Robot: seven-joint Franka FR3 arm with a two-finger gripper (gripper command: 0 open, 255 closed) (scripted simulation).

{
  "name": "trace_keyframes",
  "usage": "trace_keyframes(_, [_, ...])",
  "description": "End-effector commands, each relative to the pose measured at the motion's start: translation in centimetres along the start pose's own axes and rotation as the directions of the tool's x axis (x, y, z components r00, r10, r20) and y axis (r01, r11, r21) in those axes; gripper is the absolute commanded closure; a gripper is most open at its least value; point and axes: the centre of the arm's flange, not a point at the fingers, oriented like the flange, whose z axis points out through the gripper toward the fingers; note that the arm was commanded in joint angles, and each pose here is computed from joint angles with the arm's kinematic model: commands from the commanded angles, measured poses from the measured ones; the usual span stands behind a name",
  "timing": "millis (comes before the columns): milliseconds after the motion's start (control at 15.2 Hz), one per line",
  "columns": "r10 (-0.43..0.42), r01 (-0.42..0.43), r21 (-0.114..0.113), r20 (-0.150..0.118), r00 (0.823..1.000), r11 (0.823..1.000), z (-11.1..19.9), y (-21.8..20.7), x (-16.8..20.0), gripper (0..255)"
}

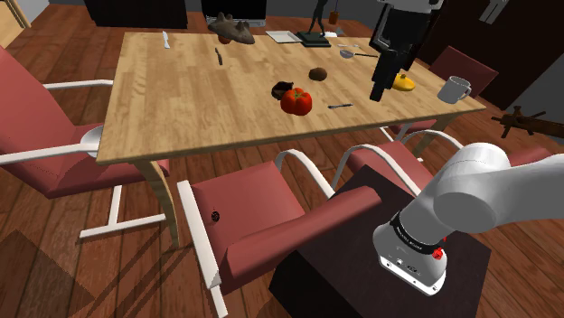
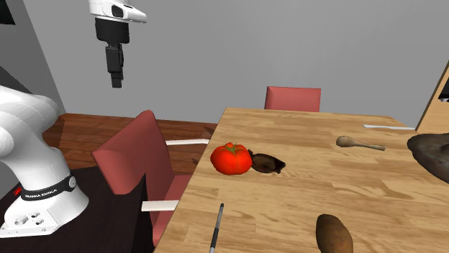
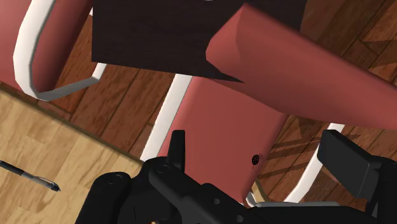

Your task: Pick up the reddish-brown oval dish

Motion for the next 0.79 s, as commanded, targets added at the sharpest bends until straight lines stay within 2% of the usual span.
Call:
trace_keyframes(0, [0.0,0.0,0.0,0.0,1.0,1.0,0.0,0.0,0.0,0])
trace_keyframes(726, [0.043,-0.042,-0.008,0.02,0.999,0.999,4.3,4.7,13.3,0])
